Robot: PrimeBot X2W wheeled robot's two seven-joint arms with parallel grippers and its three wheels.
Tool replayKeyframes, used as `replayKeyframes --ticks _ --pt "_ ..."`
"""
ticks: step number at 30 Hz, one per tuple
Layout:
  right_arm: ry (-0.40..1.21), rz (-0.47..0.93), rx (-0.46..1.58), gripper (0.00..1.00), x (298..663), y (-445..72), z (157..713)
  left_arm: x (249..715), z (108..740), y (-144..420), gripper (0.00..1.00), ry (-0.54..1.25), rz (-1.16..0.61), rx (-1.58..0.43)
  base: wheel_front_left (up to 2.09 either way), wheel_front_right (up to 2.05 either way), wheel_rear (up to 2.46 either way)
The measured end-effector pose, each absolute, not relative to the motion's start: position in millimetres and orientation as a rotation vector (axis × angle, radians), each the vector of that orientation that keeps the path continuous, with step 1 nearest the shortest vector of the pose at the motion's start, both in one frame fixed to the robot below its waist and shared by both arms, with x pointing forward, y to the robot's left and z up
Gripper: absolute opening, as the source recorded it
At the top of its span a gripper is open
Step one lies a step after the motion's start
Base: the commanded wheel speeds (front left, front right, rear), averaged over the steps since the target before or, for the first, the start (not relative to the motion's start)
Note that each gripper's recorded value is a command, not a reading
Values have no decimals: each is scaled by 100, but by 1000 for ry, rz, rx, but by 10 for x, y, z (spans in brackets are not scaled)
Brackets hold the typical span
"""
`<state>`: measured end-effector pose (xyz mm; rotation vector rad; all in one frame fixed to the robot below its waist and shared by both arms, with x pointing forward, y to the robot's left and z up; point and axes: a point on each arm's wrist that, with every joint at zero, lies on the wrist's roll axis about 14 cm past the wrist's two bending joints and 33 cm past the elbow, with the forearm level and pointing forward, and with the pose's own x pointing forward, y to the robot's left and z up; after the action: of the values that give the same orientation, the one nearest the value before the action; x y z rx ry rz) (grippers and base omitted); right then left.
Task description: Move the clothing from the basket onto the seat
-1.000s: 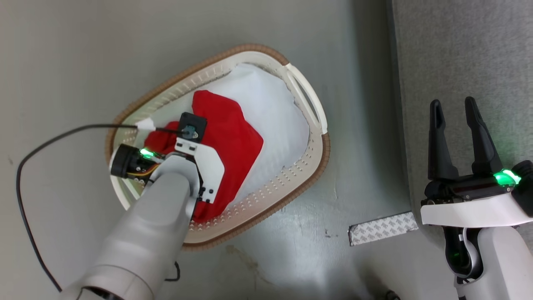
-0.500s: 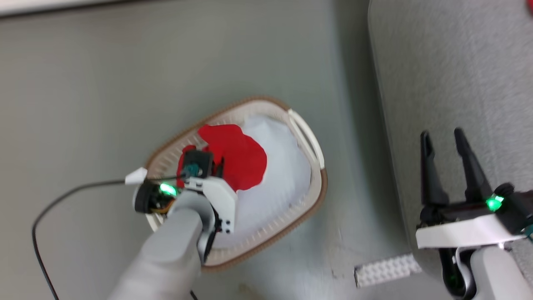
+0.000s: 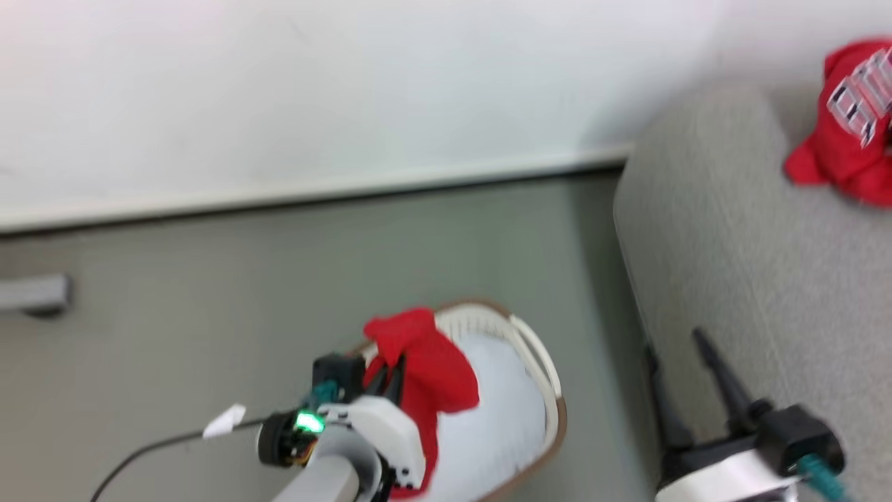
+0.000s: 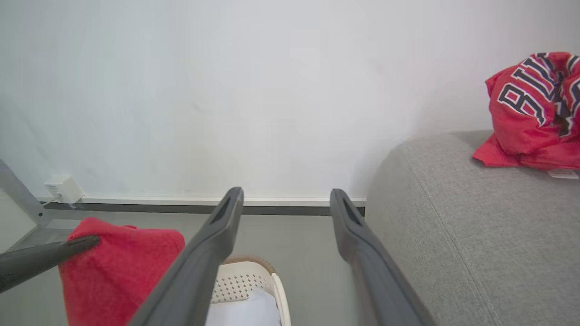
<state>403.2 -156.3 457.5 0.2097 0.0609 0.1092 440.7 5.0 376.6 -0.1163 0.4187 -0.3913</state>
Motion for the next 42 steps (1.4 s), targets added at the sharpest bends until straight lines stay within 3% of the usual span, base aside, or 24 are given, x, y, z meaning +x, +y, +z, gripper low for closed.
replayKeyframes --ticks 17,25,33,35,42 --pt "-113 478 102 100 3469 -468 5251 3835 5613 419 0 -31 -379 -134 0 0 0" --pt "-184 654 21 100 3404 -53 5473 3580 5960 188 0 -79 -493 -133 0 0 0" --pt "-182 738 -42 100 3410 122 5469 3344 5969 -128 0 -43 -639 -152 0 0 0" --pt "-165 756 -33 0 3399 165 5433 3320 5958 -156 0 -32 -655 -161 0 0 0" --pt "-140 734 32 0 3454 97 5438 3331 5911 -144 0 -17 -649 -163 0 0 0"
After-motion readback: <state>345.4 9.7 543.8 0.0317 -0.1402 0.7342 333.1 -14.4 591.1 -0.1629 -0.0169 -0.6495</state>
